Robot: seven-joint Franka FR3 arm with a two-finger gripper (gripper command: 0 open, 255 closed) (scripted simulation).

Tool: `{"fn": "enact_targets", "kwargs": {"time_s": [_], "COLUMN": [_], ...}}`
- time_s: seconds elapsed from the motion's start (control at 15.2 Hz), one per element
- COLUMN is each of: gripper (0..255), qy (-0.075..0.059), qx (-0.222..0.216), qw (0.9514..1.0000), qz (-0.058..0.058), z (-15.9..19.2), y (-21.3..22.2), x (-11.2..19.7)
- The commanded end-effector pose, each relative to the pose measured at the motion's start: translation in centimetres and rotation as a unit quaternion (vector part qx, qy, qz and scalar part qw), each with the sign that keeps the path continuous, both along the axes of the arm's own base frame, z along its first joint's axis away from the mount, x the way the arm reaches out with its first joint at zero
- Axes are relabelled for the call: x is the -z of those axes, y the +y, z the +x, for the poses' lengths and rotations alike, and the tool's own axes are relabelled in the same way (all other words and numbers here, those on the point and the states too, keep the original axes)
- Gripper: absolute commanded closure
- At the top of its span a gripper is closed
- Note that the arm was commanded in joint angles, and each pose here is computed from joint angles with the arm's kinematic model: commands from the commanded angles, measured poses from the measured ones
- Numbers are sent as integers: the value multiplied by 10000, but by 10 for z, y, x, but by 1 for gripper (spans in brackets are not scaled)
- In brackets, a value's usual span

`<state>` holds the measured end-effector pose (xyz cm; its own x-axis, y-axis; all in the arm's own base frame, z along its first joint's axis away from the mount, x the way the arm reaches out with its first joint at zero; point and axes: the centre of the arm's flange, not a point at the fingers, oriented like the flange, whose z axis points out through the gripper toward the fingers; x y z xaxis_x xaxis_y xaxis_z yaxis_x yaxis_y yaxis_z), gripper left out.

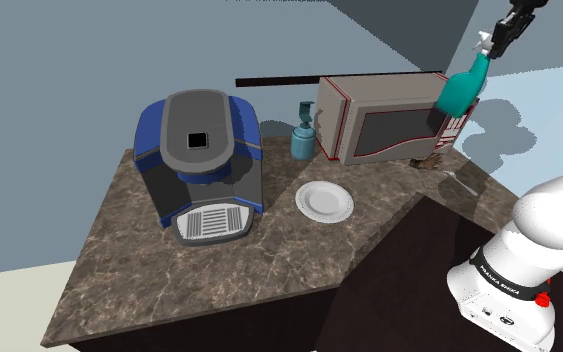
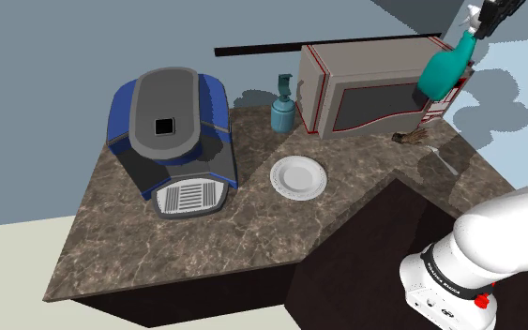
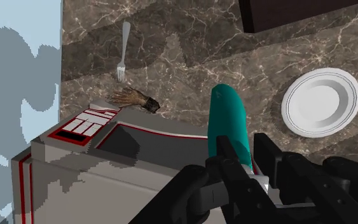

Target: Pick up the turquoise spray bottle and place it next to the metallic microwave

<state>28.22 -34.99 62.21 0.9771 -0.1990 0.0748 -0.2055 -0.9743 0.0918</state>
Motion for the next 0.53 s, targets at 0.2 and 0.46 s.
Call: {"fn": "enact_targets", "kwargs": {"time_s": [0.2, 0.46], "gripper": [255, 255], "qy": [-2, -2], "qx": [-1, -1], "qw": [10000, 10000], "qz": [-2, -2], "z": [1, 1], "y": [-1, -1], "x": [26, 47]}}
